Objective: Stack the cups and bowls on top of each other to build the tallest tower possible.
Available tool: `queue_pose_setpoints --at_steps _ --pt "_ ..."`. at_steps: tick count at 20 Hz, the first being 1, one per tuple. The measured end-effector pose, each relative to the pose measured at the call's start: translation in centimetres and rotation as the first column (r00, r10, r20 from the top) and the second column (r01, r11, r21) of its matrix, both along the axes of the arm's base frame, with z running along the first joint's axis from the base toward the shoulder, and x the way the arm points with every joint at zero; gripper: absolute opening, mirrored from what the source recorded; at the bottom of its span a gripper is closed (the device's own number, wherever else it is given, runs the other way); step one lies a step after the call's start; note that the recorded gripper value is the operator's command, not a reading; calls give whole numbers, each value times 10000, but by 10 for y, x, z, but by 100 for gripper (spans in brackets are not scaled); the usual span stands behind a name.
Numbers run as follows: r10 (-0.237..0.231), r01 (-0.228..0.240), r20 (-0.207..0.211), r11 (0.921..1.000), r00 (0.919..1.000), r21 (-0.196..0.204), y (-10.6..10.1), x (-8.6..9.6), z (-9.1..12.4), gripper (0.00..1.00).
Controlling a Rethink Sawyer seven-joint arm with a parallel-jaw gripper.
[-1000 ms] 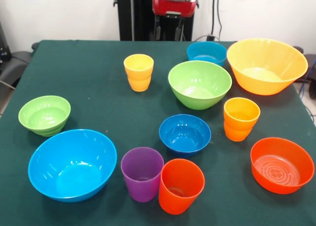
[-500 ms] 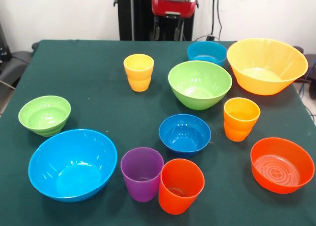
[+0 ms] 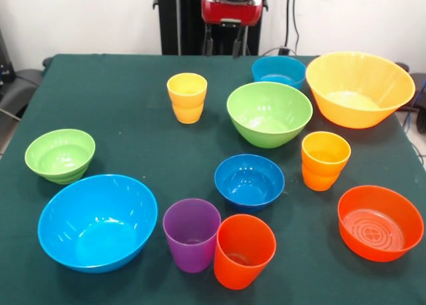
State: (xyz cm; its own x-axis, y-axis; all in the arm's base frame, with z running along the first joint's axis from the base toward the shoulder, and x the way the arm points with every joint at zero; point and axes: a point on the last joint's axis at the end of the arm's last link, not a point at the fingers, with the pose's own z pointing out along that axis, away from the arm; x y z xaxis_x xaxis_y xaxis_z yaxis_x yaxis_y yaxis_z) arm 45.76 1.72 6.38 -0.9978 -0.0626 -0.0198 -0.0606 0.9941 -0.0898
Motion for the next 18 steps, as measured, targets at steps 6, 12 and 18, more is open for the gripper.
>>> queue_pose_setpoints --at_steps 6,12,18 --pt "-70 67 123 9998 9999 199 -3 16 6 100" --pt "-39 35 317 9999 9995 128 -6 37 28 100" --pt "-82 81 128 9999 9999 108 -12 61 51 100"
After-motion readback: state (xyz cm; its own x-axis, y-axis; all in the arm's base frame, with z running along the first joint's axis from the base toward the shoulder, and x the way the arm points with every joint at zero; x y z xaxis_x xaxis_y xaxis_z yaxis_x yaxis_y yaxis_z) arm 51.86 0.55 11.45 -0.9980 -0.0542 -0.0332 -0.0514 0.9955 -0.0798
